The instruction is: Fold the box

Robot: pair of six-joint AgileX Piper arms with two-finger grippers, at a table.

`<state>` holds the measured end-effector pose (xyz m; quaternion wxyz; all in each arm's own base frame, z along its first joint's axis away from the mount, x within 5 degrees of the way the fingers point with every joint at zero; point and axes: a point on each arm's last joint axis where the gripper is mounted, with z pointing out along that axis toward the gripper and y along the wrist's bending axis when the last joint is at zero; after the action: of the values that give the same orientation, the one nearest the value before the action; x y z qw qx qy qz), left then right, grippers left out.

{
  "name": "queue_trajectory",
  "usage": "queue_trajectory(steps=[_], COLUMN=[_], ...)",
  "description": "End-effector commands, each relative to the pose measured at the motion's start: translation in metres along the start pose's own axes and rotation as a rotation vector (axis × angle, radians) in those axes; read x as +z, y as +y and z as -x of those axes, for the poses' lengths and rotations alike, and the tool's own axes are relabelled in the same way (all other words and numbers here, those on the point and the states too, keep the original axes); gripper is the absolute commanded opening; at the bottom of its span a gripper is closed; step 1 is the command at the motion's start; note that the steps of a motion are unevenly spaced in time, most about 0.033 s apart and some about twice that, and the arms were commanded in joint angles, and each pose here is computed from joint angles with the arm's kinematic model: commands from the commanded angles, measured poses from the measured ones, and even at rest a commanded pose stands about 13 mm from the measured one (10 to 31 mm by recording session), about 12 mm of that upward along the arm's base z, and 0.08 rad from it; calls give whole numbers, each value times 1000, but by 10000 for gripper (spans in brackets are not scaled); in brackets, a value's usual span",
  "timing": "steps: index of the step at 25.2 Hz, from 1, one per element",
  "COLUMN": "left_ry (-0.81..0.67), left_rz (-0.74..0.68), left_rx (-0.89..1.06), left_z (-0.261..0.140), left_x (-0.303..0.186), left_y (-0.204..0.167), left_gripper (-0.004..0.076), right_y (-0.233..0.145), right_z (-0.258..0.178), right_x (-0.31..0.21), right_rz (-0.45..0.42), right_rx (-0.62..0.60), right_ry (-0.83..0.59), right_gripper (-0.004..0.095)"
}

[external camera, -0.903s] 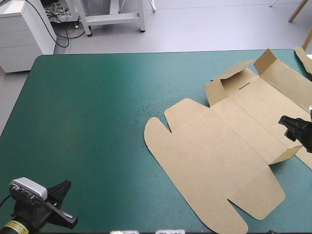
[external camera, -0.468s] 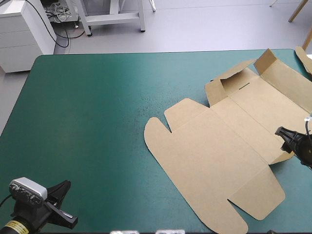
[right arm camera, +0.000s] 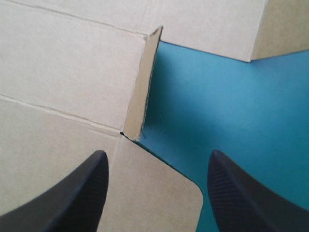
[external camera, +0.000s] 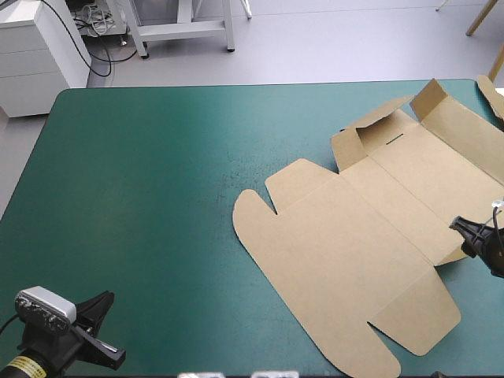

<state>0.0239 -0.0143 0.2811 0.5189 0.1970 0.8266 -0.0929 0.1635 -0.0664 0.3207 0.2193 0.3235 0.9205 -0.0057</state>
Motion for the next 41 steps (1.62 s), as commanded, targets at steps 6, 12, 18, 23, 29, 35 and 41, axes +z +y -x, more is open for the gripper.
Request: queue_trajectory(steps=[6,12,18,23,29,35,41], left_ry=[-88,-88,-88,-88,-88,-88,-88], left_rz=[-2,-2,-2,-2,-2,-2,-1], left_rx=[-2,-2,-2,-2,-2,-2,-1], left_z=[14,14,14,14,14,14,14], left_x=[-4,-4,-4,-4,-4,-4,-4], left_y=[0,0,0,0,0,0,1], left_gripper=[-8,-8,-8,-8,-8,-8,-8], right_y=[3,6,8,9,18,18,16], right_z=[16,27,33,37,45,45,43], right_x=[10,28,42,59,79,97,97], right_rz=[-2,1,-4,-10,57,42,24], right_rx=[6,1,-9,-30,-23,-18,-31], right_ry=[-24,-12,3,43,52,120,141], right_gripper=[551,551,551,551,551,458,162])
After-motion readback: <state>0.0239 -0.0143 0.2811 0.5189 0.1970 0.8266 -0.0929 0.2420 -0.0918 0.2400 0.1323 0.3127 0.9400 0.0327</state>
